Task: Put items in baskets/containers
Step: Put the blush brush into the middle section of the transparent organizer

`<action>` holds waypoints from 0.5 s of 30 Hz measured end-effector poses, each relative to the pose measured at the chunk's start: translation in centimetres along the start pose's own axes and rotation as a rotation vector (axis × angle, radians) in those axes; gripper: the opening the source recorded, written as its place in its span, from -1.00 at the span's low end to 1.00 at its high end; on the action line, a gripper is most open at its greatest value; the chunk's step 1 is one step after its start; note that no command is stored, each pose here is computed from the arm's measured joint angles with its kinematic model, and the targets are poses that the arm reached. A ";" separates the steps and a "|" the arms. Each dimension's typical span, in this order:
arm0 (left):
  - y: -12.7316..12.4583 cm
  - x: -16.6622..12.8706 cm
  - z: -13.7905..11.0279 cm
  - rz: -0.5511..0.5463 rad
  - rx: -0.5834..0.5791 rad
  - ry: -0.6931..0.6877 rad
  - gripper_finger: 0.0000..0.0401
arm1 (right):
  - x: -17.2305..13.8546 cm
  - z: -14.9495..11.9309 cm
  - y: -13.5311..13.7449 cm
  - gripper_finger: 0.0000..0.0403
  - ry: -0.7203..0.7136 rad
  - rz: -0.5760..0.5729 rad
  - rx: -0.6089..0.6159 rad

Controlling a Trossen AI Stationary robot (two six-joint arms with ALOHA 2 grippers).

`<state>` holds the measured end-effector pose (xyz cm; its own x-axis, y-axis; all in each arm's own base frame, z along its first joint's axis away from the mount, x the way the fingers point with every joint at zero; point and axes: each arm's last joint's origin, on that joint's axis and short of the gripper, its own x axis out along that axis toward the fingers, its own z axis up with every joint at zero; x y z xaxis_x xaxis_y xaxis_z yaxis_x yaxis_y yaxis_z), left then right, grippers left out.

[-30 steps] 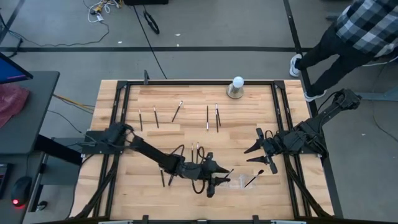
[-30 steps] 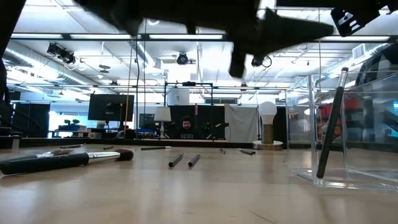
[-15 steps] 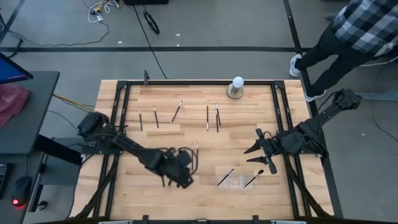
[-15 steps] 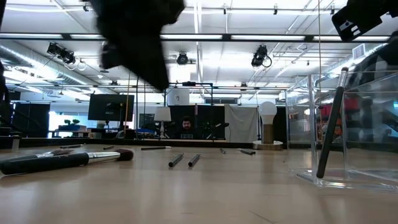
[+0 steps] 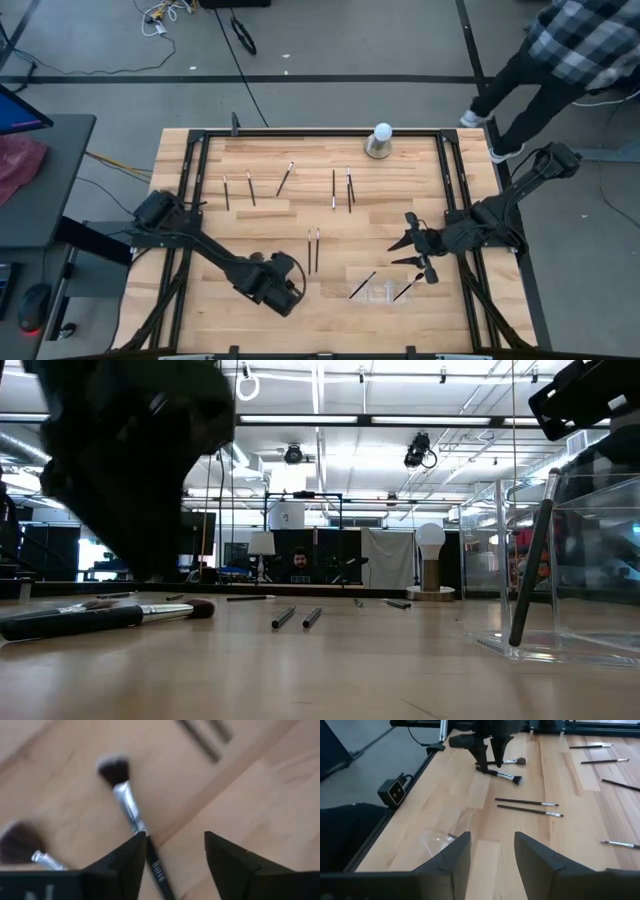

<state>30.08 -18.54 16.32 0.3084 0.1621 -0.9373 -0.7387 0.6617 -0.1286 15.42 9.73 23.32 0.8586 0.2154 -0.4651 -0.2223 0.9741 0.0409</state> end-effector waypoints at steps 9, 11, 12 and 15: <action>0.2 2.8 -1.2 0.104 -0.014 0.105 0.00 | 0.2 0.0 0.0 -0.23 0.002 -0.001 -0.005; 0.2 2.9 -1.4 0.111 -0.006 0.103 -0.13 | 0.1 0.0 0.0 -0.23 0.002 0.000 -0.005; 0.2 2.9 -1.4 0.113 -0.005 0.095 -0.21 | 0.1 0.0 0.0 -0.23 0.002 -0.001 -0.005; 0.3 2.9 -1.3 0.121 0.003 0.042 -0.50 | 0.1 0.0 0.0 -0.23 0.002 -0.001 -0.007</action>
<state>30.01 -18.86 13.10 0.1921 0.2103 -0.9586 -0.7670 0.6415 -0.0129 15.53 9.80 23.23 0.8578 0.2144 -0.4672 -0.2247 0.9738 0.0342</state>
